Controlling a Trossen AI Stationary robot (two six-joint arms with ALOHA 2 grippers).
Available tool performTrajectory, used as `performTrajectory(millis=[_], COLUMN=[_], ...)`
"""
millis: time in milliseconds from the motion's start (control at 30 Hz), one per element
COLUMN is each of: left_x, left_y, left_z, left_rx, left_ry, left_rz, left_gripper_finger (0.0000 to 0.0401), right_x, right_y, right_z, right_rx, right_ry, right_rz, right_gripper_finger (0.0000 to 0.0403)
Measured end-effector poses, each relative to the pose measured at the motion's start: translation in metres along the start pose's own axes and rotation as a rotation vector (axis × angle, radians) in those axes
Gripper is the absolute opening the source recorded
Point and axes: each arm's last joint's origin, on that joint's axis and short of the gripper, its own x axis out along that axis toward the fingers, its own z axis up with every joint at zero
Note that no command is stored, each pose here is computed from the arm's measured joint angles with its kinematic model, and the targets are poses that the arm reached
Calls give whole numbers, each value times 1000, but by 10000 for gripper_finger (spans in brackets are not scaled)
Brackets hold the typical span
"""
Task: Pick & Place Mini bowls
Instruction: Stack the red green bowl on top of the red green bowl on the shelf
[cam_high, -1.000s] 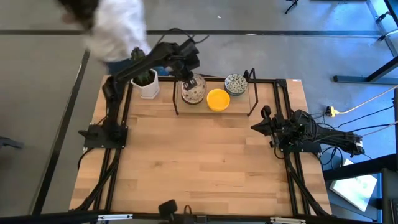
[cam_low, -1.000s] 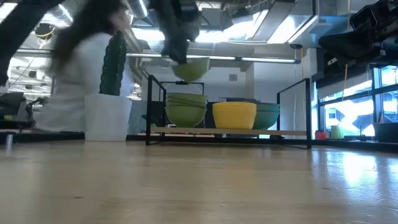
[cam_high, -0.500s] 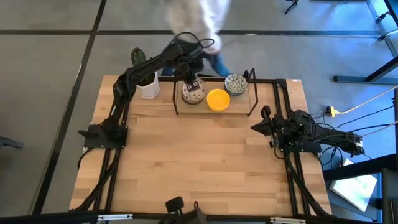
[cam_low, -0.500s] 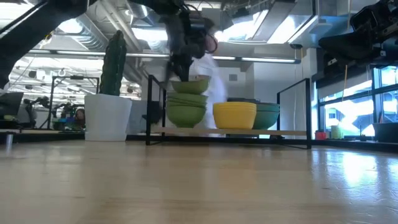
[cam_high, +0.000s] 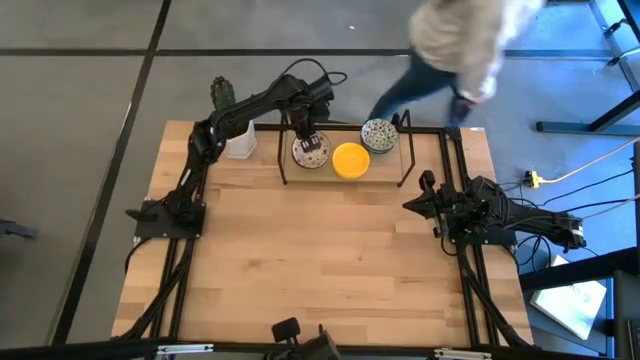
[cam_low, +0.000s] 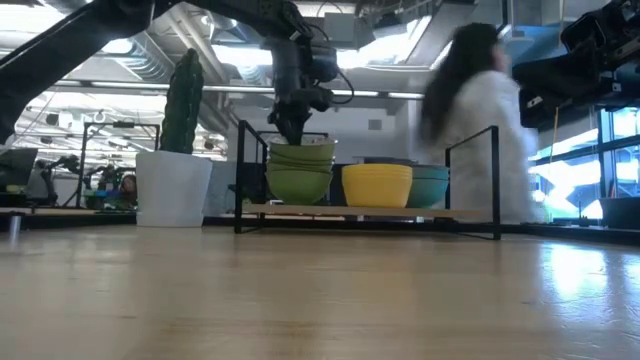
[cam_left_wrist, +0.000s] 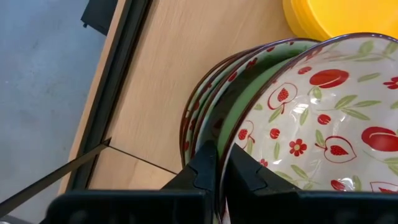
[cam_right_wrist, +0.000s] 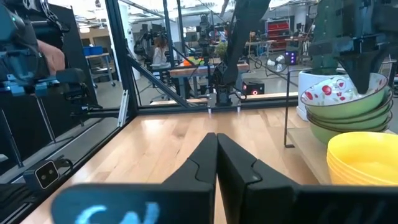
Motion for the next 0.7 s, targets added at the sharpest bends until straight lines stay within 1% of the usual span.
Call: performTrajectory(millis=[300, 500, 700], left_x=[3, 4, 5], left_y=[0, 3, 4], left_z=[0, -2, -1], left_rx=[10, 3, 7], left_ry=[14, 31, 24], left_rz=[-8, 7, 12], left_gripper_finger=[8, 9, 23], right_x=[0, 0, 0], right_y=[0, 0, 0], right_z=[0, 0, 0], right_rx=[14, 16, 17], right_ry=[1, 1, 1], right_rz=[0, 0, 0], right_gripper_finger=[10, 10, 10])
